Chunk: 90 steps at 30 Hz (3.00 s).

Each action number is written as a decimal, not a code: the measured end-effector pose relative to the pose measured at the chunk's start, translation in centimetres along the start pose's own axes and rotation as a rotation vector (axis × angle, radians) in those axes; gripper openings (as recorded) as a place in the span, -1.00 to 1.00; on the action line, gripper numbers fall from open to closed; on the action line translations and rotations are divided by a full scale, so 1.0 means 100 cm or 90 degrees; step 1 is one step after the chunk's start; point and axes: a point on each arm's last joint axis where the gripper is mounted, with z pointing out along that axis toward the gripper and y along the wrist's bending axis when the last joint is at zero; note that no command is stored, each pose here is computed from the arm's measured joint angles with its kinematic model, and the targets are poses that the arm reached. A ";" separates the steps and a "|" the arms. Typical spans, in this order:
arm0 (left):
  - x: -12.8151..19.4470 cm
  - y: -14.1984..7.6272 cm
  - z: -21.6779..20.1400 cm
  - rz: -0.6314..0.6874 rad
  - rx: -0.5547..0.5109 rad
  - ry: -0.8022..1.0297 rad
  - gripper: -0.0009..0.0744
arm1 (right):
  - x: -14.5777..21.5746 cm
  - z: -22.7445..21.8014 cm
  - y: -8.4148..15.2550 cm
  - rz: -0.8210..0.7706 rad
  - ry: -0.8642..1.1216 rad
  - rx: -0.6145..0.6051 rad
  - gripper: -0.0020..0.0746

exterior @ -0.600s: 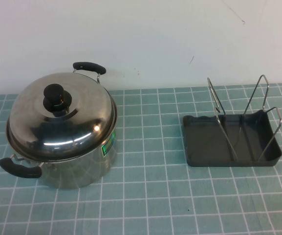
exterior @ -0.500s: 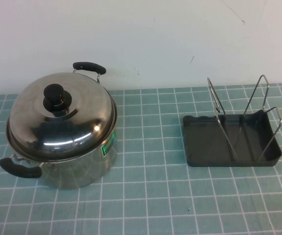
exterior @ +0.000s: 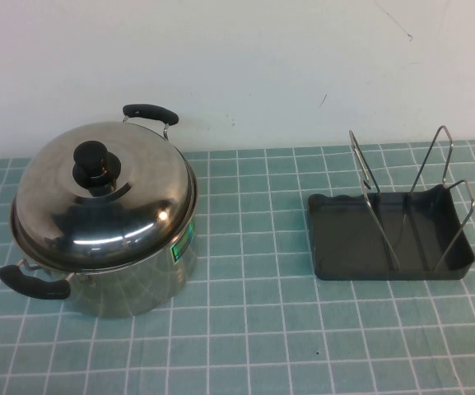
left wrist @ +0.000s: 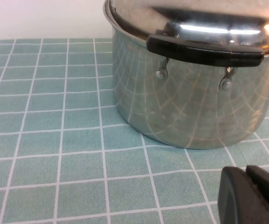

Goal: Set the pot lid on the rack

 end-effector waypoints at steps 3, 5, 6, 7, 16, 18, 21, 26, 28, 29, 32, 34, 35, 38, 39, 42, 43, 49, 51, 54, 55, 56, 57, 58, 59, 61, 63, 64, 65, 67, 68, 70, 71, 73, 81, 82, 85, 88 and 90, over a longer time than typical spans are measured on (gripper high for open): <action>0.000 0.000 0.000 0.000 0.000 0.000 -0.98 | 0.000 0.000 0.000 0.000 0.000 0.000 -0.95; 0.000 0.000 0.000 0.000 0.000 0.000 -0.98 | 0.000 0.000 0.000 0.000 0.000 0.000 -0.95; 0.000 0.000 0.000 0.000 0.000 0.000 -0.98 | 0.000 0.000 0.000 0.000 0.000 0.000 -0.95; 0.000 0.000 0.000 0.000 0.000 0.000 -0.98 | 0.000 0.000 0.000 0.000 0.000 0.000 -0.95; 0.000 0.000 0.000 0.000 0.000 0.000 -0.98 | 0.000 0.000 0.000 0.000 0.000 0.000 -0.95; 0.000 0.000 0.000 0.000 0.000 0.000 -0.98 | 0.000 0.000 0.000 0.000 0.000 0.000 -0.95; 0.000 0.000 0.000 0.000 0.000 0.000 -0.98 | 0.000 0.000 0.000 0.000 0.000 0.000 -0.95; -0.001 0.000 0.000 0.000 0.001 -0.006 -0.98 | -0.001 0.000 0.000 0.000 -0.008 0.002 -0.95; -0.003 0.000 0.000 0.002 0.001 -0.025 -0.98 | -0.003 0.001 -0.001 0.000 -0.028 0.006 -0.95; -0.006 0.000 0.000 0.003 0.003 -0.042 -0.98 | -0.006 0.000 -0.001 0.001 -0.048 0.009 -0.95; -0.018 -0.001 -0.002 0.003 0.010 -0.128 -0.98 | -0.018 -0.001 -0.004 0.005 -0.135 0.026 -0.95; -0.027 -0.002 -0.004 0.003 0.016 -0.195 -0.98 | -0.030 -0.005 -0.006 0.005 -0.221 0.044 -0.95; -0.032 -0.003 -0.006 0.003 0.019 -0.231 -0.98 | -0.035 -0.007 -0.007 0.005 -0.259 0.052 -0.95; -0.045 -0.004 -0.012 0.003 0.028 -0.330 -0.98 | -0.053 -0.018 -0.011 0.006 -0.406 0.083 -0.95; -0.048 -0.004 -0.014 0.003 0.030 -0.357 -0.98 | -0.058 -0.022 -0.012 0.006 -0.450 0.092 -0.95; -0.055 -0.005 -0.019 0.003 0.035 -0.415 -0.98 | -0.068 -0.033 -0.014 0.013 -0.557 0.111 -0.95; -0.057 -0.005 -0.020 0.003 0.037 -0.432 -0.98 | -0.070 -0.036 -0.015 0.016 -0.583 0.114 -0.95; -0.064 -0.005 -0.026 0.005 0.039 -0.499 -0.98 | -0.079 -0.050 -0.017 0.031 -0.698 0.128 -0.95; -0.066 -0.005 -0.029 -0.006 0.039 -0.525 -0.98 | -0.079 -0.051 -0.017 0.041 -0.704 0.122 -0.95; -0.068 -0.002 -0.030 -0.039 0.034 -0.533 -0.98 | -0.078 -0.050 -0.017 0.048 -0.696 0.117 -0.95; -0.069 -0.001 -0.030 -0.057 0.031 -0.523 -0.98 | -0.078 -0.048 -0.017 0.048 -0.677 0.114 -0.95; -0.073 -0.001 -0.031 -0.075 0.029 -0.509 -0.98 | -0.079 -0.046 -0.017 0.049 -0.654 0.110 -0.95; -0.078 -0.001 -0.033 -0.088 0.029 -0.498 -0.98 | -0.082 -0.046 -0.017 0.049 -0.624 0.104 -0.95; -0.083 -0.001 -0.035 -0.094 0.029 -0.488 -0.98 | -0.085 -0.045 -0.018 0.051 -0.591 0.098 -0.95; -0.091 -0.002 -0.037 -0.093 0.027 -0.483 -0.98 | -0.087 -0.045 -0.018 0.051 -0.557 0.092 -0.95; -0.107 -0.004 -0.041 -0.080 0.022 -0.474 -0.98 | -0.094 -0.048 -0.019 0.051 -0.516 0.084 -0.95; -0.123 -0.007 -0.038 -0.066 0.018 -0.449 -0.98 | -0.099 -0.051 -0.019 0.027 -0.493 0.085 -0.95; -0.129 -0.008 -0.036 -0.063 0.017 -0.435 -0.98 | -0.101 -0.053 -0.019 0.003 -0.481 0.089 -0.95; -0.137 -0.010 -0.032 -0.061 0.018 -0.413 -0.98 | -0.102 -0.053 -0.019 -0.024 -0.464 0.094 -0.95; -0.149 -0.013 -0.020 -0.058 0.019 -0.358 -0.98 | -0.100 -0.052 -0.019 -0.066 -0.424 0.103 -0.95; -0.156 -0.014 -0.013 -0.055 0.018 -0.334 -0.98 | -0.097 -0.050 -0.019 -0.076 -0.393 0.105 -0.95; -0.169 -0.016 -0.001 -0.052 0.017 -0.299 -0.98 | -0.089 -0.045 -0.020 -0.070 -0.325 0.100 -0.95; -0.173 -0.016 0.008 -0.051 0.014 -0.282 -0.98 | -0.085 -0.042 -0.020 -0.062 -0.293 0.094 -0.95; -0.179 -0.016 0.024 -0.051 0.007 -0.254 -0.98 | -0.079 -0.040 -0.019 -0.046 -0.250 0.085 -0.95; -0.175 -0.016 0.109 0.013 -0.017 -0.088 -0.84 | -0.075 -0.038 -0.019 -0.032 -0.221 0.077 -0.95; -0.174 -0.017 0.120 0.018 -0.017 -0.071 -0.74 | -0.075 -0.038 -0.019 -0.031 -0.217 0.077 -0.95; -0.171 -0.022 0.146 0.034 -0.005 -0.031 -0.27 | -0.074 -0.037 -0.019 -0.030 -0.208 0.076 -0.95; -0.168 -0.031 0.167 0.076 0.017 -0.014 0.24 | -0.072 -0.037 -0.019 -0.029 -0.198 0.074 -0.95; -0.166 -0.038 0.179 0.106 0.035 -0.020 0.47 | -0.072 -0.037 -0.019 -0.031 -0.195 0.074 -0.95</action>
